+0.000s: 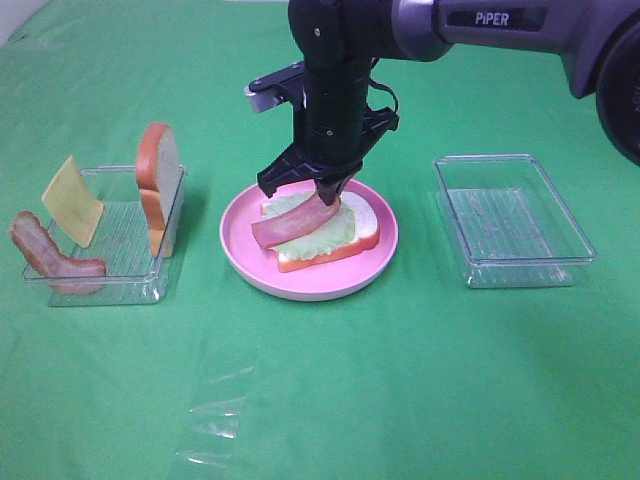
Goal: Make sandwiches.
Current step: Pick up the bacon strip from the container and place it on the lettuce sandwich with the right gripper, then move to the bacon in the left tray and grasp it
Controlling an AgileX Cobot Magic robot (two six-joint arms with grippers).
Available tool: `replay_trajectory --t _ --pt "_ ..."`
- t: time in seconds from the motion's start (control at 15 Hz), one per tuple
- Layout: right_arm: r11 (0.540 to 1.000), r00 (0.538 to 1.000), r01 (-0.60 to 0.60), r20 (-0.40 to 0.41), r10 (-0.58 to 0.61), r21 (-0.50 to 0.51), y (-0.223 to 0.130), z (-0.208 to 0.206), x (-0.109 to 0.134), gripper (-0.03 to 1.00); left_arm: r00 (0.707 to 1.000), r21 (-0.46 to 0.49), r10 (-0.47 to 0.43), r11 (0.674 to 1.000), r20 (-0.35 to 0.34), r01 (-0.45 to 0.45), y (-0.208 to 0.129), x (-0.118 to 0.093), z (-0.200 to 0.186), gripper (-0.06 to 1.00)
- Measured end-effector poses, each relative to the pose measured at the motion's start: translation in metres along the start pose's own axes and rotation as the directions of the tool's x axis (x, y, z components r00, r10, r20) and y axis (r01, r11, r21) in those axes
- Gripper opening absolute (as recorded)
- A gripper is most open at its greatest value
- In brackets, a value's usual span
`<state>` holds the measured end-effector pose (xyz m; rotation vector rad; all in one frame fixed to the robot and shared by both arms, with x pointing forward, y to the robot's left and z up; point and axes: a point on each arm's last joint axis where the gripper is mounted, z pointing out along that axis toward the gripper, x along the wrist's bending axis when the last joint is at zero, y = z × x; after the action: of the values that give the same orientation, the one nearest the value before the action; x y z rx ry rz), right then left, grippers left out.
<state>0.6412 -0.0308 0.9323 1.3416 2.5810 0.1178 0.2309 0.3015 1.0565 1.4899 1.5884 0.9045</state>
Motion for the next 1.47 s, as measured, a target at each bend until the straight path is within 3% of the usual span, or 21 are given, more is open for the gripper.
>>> replay_trajectory --t 0.4,0.47,0.6,0.67,0.73,1.0,1.33,1.4,1.47 --pt "1.0 1.0 -0.002 0.013 0.002 -0.003 0.0 0.0 -0.001 0.04 1.0 0.0 0.0 1.0 0.0 0.0 0.0 0.0 0.0 0.88" --pt "1.0 1.0 -0.003 0.013 0.003 -0.003 0.0 0.0 -0.001 0.18 1.0 0.0 0.0 1.0 0.0 0.0 0.0 0.0 0.0 0.88" --pt "1.0 1.0 -0.011 0.017 0.011 0.0 0.0 0.0 -0.002 0.69 1.0 0.0 0.0 1.0 0.0 0.0 0.0 0.0 0.0 0.88" --pt "1.0 0.999 -0.028 0.022 0.027 0.011 0.0 -0.002 -0.002 0.84 1.0 0.0 0.0 1.0 0.0 0.0 0.0 0.0 0.0 0.88" --pt "0.999 0.999 -0.035 0.029 0.034 0.021 0.0 -0.007 -0.004 0.92 1.0 0.0 0.0 1.0 0.0 0.0 0.0 0.0 0.0 0.88" --pt "0.999 0.998 -0.047 0.048 0.046 0.02 -0.002 -0.065 -0.015 0.97 1.0 0.0 0.0 1.0 0.0 0.0 0.0 0.0 0.0 0.88" --pt "0.997 0.999 -0.035 0.018 0.036 -0.075 -0.02 -0.132 -0.024 0.97 1.0 0.0 0.0 1.0 0.0 0.0 0.0 0.0 0.0 0.88" --pt "0.996 0.999 -0.038 0.002 0.038 -0.077 -0.034 -0.147 -0.025 0.97 1.0 0.0 0.0 1.0 0.0 0.0 0.0 0.0 0.0 0.88" --pt "0.998 0.999 -0.037 -0.005 0.037 -0.06 -0.073 -0.17 -0.028 0.97 1.0 0.0 0.0 1.0 0.0 0.0 0.0 0.0 0.0 0.88"
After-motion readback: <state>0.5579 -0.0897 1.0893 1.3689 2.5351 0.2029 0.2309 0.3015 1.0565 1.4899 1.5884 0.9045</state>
